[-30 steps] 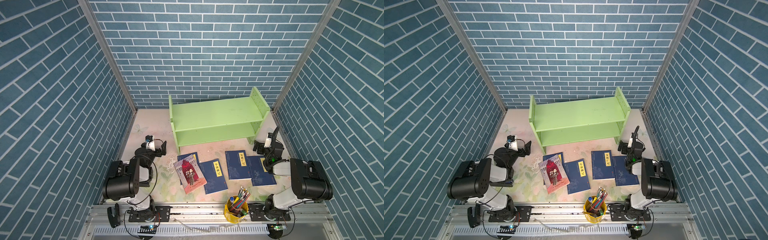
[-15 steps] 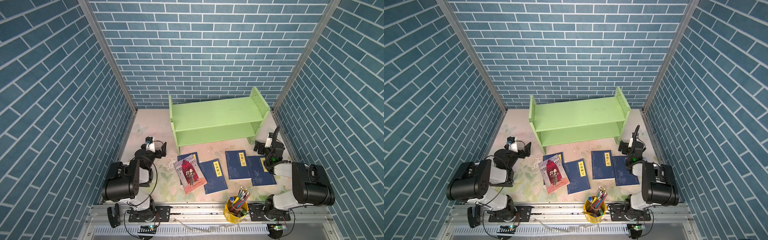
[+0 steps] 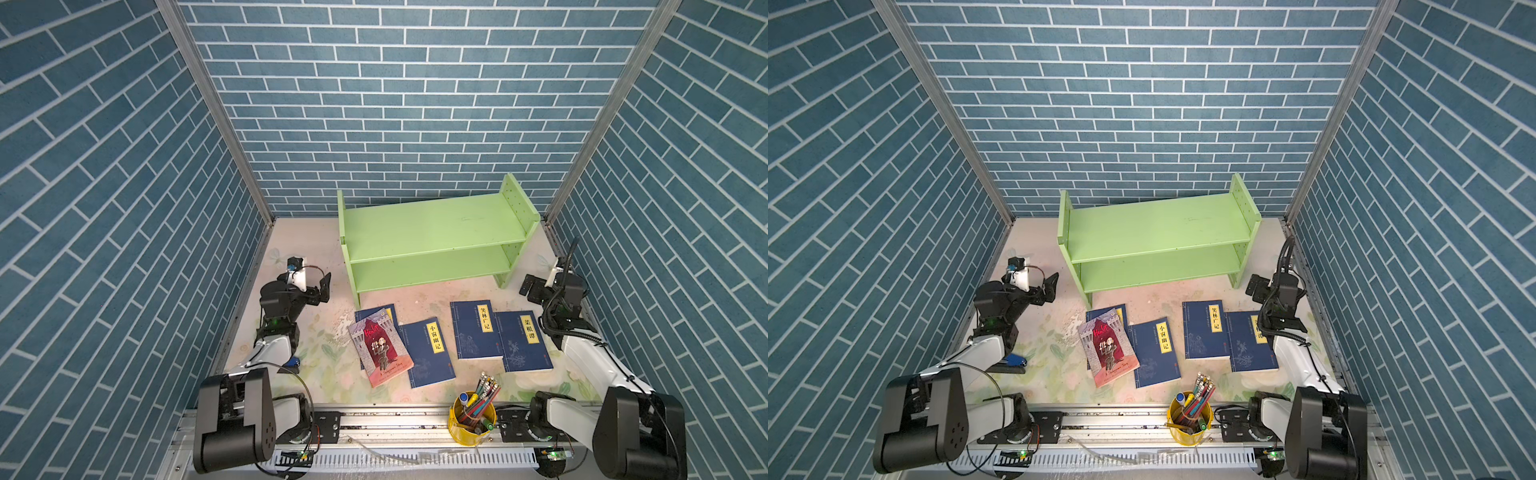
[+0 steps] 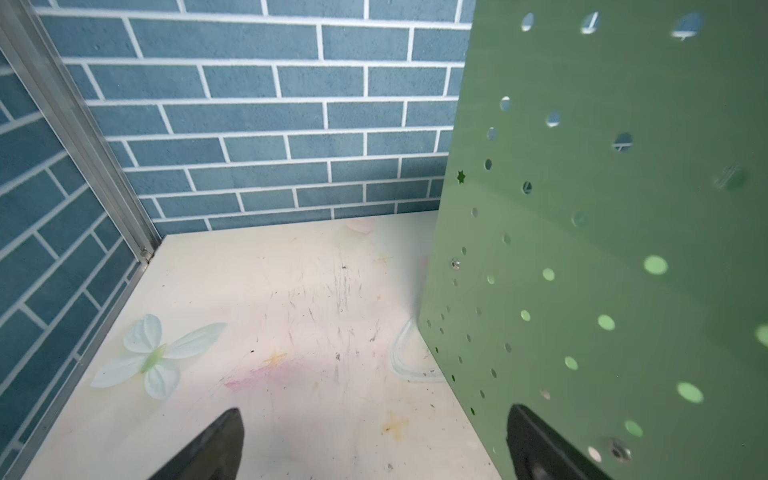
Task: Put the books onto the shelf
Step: 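Reach the left gripper and right gripper toward the Hamlet book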
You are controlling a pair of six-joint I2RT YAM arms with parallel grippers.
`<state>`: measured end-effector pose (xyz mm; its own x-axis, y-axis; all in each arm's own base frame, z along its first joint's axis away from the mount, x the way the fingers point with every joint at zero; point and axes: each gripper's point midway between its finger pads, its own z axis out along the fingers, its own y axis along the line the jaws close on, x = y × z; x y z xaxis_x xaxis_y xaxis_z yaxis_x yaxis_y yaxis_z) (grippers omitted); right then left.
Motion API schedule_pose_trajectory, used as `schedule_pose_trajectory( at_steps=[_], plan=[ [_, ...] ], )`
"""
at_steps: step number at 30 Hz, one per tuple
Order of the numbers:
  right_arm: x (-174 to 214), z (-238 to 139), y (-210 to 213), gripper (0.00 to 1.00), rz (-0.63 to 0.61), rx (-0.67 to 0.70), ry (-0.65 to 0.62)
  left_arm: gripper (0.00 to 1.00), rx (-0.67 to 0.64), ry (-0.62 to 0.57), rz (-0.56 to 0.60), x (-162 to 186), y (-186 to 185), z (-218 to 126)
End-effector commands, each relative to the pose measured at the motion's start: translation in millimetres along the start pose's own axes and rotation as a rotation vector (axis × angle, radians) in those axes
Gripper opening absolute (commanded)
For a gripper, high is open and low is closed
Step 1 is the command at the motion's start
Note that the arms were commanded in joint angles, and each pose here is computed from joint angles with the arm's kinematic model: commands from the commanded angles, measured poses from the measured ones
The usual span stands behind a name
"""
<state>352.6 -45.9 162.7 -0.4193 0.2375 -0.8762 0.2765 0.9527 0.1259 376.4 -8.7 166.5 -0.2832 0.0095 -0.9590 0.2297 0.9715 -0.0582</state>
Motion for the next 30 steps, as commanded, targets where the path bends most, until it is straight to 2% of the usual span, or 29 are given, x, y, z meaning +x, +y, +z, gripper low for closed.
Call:
schedule_pose_trajectory(
  at_steps=[1, 8, 15, 18, 21, 25, 27, 30],
  plan=[
    [22.3, -23.0, -15.3, 0.99, 0.144, 0.1, 0.167, 1.0, 0.018, 0.297, -0.114, 42.0, -3.8, -6.5],
    [30.7, -68.9, 1.8, 0.99, 0.235, -0.01, 0.241, 1.0, 0.033, 0.436, -0.11, 29.8, -11.8, -30.6],
    [30.5, -103.3, 26.5, 0.98, 0.232, -0.096, 0.361, 1.0, -0.025, 0.591, -0.255, 11.0, -9.8, -46.8],
    [20.6, -121.5, 45.3, 0.95, 0.163, -0.141, 0.374, 1.0, -0.029, 0.65, -0.326, 3.9, -12.5, -52.2],
    [8.3, -142.3, 66.0, 0.93, 0.115, -0.223, 0.365, 1.0, -0.017, 0.686, -0.458, 0.6, -15.5, -53.7],
    [10.3, -167.0, 106.3, 0.81, 0.096, -0.424, 0.44, 1.0, 0.04, 0.772, -0.677, 8.8, -29.8, -57.5],
    [13.2, -180.4, 125.8, 0.76, 0.068, -0.515, 0.475, 1.0, 0.064, 0.806, -0.742, 17.3, -37.8, -59.9],
    [15.0, -202.2, 153.4, 0.74, 0.004, -0.641, 0.488, 1.0, 0.09, 0.799, -0.792, 28.3, -46.3, -62.1]
  ],
)
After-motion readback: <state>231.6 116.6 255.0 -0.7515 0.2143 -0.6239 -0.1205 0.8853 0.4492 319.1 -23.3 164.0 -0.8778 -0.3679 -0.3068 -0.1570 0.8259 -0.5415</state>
